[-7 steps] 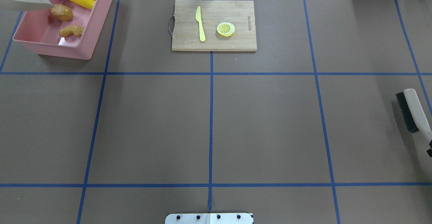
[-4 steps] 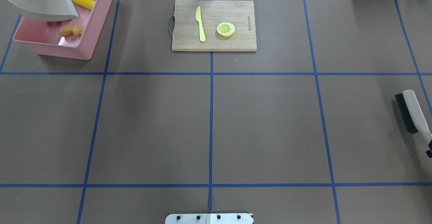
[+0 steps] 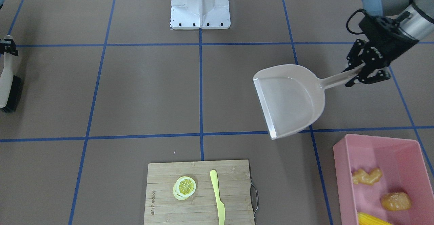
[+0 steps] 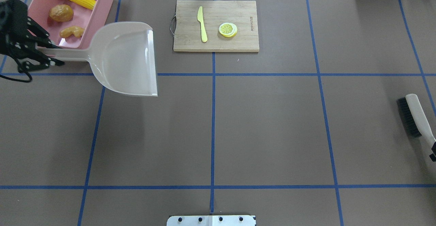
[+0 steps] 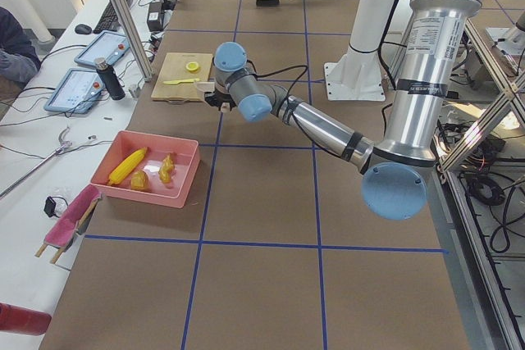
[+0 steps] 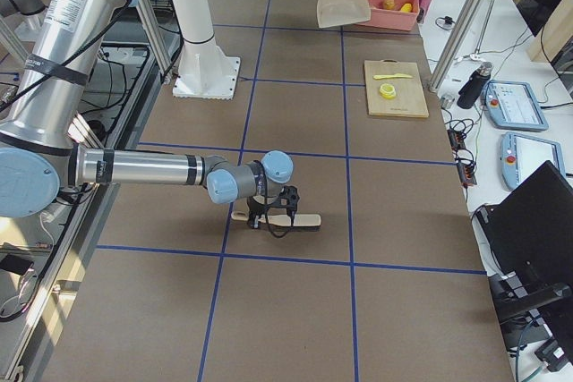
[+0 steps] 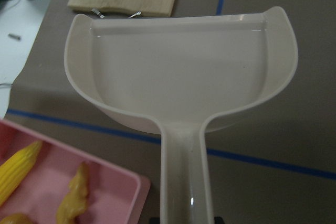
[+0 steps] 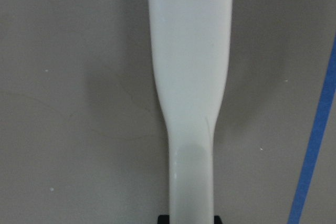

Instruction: Sweep and dump trash into bin

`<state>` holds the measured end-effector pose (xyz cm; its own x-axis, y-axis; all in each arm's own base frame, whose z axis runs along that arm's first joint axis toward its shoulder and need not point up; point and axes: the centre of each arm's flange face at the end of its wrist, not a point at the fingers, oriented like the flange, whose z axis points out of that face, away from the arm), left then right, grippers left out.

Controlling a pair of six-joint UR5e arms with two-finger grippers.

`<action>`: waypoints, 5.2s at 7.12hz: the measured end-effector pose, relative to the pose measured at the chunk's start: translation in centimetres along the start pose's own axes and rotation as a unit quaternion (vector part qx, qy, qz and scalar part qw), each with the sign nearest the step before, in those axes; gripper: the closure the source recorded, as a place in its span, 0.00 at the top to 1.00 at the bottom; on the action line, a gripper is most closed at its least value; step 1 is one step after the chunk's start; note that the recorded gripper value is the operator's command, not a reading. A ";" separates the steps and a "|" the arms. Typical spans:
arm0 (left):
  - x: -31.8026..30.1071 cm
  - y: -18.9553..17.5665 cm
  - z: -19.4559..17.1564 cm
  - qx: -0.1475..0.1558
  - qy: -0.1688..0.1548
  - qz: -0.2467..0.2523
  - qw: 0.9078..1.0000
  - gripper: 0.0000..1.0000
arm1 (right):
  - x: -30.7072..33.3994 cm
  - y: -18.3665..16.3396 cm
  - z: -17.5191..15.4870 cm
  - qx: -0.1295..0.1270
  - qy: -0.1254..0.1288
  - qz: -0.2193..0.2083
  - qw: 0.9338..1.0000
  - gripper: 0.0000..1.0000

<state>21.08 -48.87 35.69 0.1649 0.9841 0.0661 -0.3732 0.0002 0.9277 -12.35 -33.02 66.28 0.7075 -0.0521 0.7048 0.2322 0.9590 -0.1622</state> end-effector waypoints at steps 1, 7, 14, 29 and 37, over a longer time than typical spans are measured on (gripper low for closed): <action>3.3 -2.5 4.0 0.013 0.004 0.037 0.999 0.00 | 0.0 0.0 0.2 -0.002 0.000 0.000 1.000 0.52; 11.8 -7.9 12.1 0.024 0.026 0.022 0.999 0.99 | -0.4 -0.4 -0.1 0.009 -0.003 -0.012 1.000 1.00; 5.2 13.0 -3.0 -0.091 -0.123 -0.144 0.978 0.99 | 5.4 -3.6 -11.6 0.210 0.003 0.036 0.977 1.00; 6.0 41.2 -17.7 -0.144 -0.122 -0.711 0.678 0.99 | 10.1 -6.5 -16.5 0.137 0.050 -0.007 0.989 1.00; 19.5 41.2 -19.5 -0.119 -0.130 -0.704 0.688 0.99 | 10.0 -6.9 -16.8 0.139 0.047 -0.003 0.989 1.00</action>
<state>-8.87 -26.25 68.01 0.6611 -0.0867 -0.7452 0.1901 0.9802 0.0547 4.29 -44.83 62.86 0.7684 -0.0702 0.6361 0.0530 0.9975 0.0461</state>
